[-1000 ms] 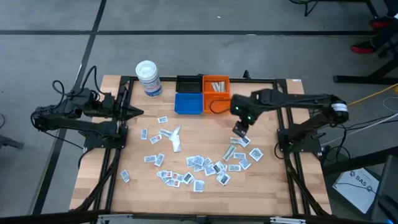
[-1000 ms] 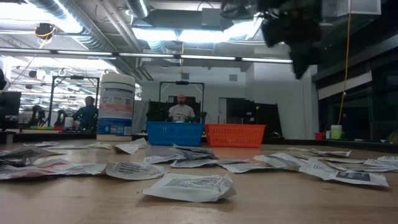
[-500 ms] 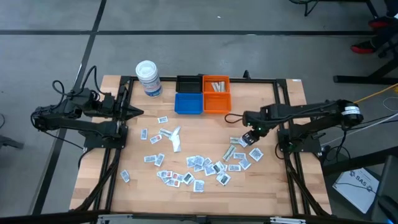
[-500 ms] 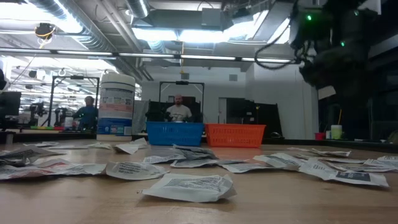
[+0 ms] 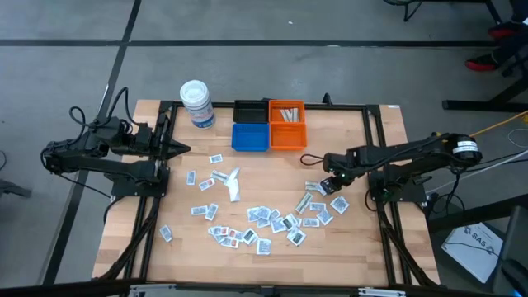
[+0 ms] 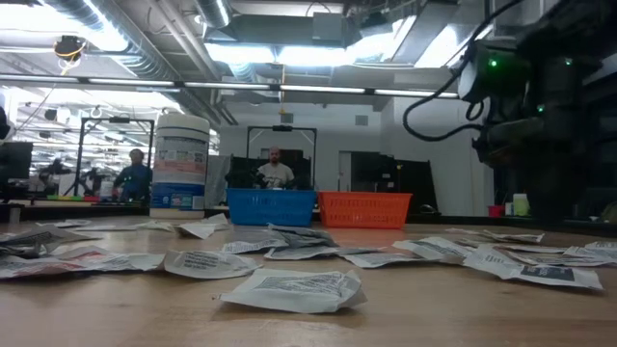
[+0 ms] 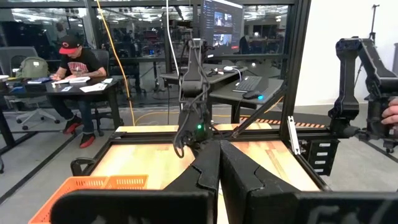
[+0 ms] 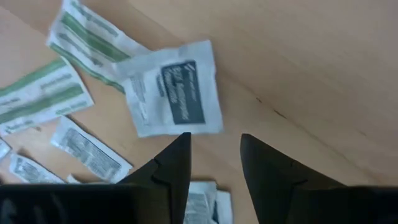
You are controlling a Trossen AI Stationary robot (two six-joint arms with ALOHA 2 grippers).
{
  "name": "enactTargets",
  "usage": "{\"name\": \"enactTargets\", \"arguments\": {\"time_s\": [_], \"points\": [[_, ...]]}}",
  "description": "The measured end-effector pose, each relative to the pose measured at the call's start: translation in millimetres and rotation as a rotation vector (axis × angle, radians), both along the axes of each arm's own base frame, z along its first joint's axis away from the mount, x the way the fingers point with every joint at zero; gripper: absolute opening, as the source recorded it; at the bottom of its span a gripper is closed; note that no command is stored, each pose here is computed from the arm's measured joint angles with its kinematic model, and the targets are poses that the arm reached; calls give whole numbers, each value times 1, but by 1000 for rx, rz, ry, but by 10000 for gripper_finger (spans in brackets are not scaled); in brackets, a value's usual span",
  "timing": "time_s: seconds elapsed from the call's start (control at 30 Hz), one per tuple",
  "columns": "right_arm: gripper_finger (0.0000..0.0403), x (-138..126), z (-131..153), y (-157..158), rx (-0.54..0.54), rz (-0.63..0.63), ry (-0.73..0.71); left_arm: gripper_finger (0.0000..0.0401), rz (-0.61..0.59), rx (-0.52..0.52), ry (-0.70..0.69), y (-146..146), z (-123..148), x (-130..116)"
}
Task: Pick & Place First Aid Supplies
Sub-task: Put the towelette pack into the bottom orange bin
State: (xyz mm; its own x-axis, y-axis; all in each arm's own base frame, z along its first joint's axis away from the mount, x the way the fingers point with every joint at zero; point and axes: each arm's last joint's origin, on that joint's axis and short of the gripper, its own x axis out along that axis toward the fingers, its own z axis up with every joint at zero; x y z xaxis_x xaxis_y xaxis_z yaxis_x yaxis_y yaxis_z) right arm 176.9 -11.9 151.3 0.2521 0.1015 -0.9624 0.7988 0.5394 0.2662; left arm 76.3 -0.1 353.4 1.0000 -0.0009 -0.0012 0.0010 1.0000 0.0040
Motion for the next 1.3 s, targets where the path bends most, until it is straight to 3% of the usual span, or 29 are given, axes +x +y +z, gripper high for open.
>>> {"name": "enactTargets", "arguments": {"time_s": [0.57,1.07,1.3], "points": [[134,9,-17,-1,2,-8,-23,4,1,0,0,0,0,0],[12,7,-18,-1,-7,-2,-2,4,0,0,0,0,0,0],[7,17,-9,-1,-2,14,-51,4,0,0,0,0,0,0]]}}
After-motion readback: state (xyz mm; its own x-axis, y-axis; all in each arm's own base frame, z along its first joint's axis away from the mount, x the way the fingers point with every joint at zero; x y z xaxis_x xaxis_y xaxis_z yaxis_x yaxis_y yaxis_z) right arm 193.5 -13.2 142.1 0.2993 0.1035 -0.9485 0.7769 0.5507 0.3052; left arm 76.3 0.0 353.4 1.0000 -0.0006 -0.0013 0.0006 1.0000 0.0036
